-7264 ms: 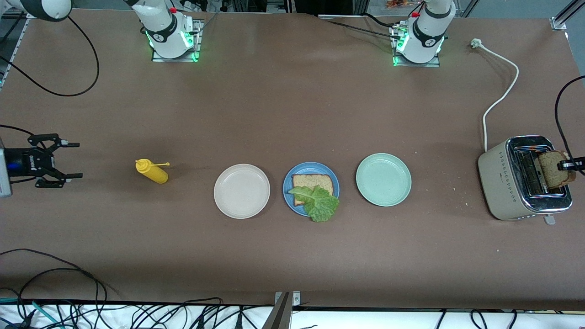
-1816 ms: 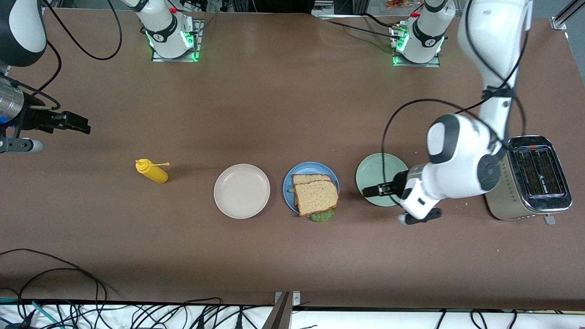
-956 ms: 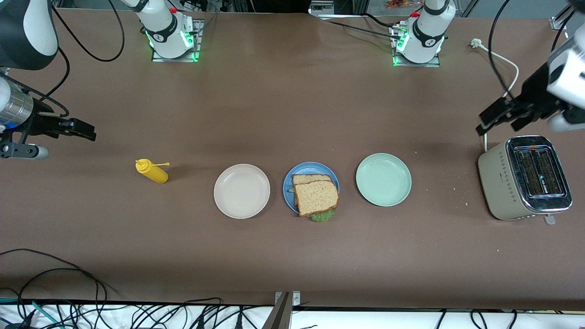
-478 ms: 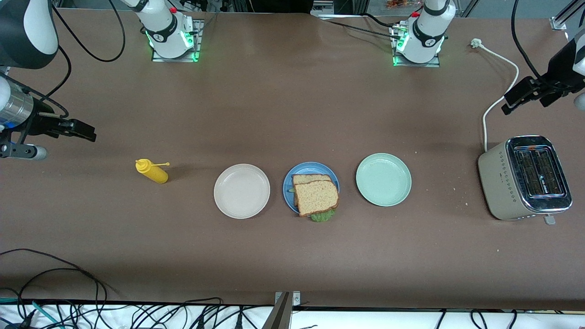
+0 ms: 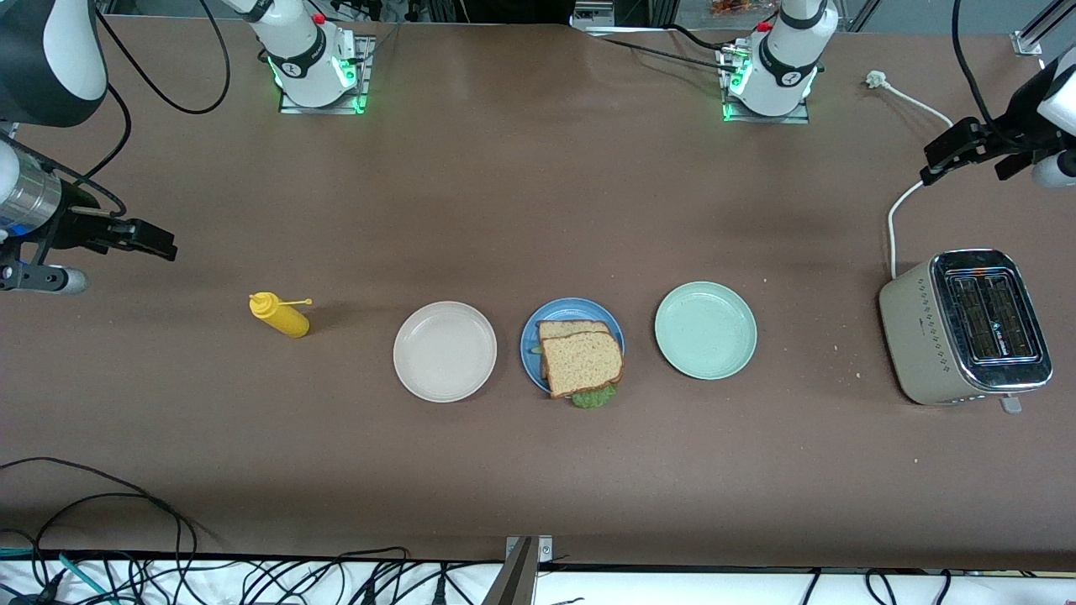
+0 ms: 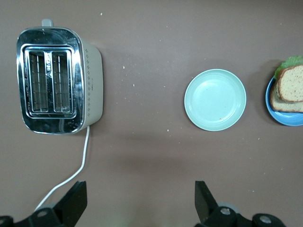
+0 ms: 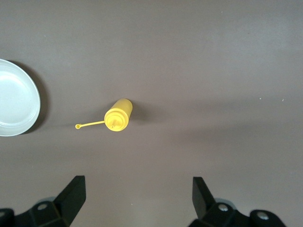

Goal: Make sandwich in blue plate with both arms

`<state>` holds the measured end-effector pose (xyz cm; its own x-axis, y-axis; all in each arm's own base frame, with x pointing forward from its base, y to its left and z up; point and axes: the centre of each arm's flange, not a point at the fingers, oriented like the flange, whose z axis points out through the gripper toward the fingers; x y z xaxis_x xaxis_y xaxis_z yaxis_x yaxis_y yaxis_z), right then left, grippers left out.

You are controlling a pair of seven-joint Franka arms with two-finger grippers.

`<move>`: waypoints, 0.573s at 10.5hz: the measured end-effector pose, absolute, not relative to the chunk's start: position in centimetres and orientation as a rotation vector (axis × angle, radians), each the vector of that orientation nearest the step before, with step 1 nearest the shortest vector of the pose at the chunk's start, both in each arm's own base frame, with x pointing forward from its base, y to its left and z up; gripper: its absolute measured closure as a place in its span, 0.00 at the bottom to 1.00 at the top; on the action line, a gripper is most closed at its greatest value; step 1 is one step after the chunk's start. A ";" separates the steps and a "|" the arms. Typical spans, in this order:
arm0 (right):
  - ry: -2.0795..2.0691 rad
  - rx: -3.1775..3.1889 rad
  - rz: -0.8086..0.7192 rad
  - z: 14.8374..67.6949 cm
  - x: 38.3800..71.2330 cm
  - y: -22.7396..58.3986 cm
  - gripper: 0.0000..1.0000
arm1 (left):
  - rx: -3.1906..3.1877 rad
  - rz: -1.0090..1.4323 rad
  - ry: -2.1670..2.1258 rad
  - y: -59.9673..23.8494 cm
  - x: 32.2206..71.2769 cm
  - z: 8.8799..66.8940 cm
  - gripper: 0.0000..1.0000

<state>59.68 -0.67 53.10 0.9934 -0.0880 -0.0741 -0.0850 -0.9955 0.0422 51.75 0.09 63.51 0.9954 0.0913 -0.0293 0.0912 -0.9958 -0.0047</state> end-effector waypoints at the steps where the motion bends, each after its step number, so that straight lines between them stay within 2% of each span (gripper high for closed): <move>1: -0.135 3.097 -0.118 53.1 59.7 -0.7 0.00 | -3.136 0.048 -0.124 0.6 51.7 63.5 0.00; 6: -0.134 3.097 -0.118 53.1 59.7 -0.7 0.00 | -3.134 0.045 -0.071 -1.1 52.2 63.6 0.00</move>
<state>59.68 -0.67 53.10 0.9934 -0.0880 -0.0741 -0.0850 -0.9955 0.0422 52.16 -1.10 63.63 0.9986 0.0452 -0.0283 0.0450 -0.9990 -0.0069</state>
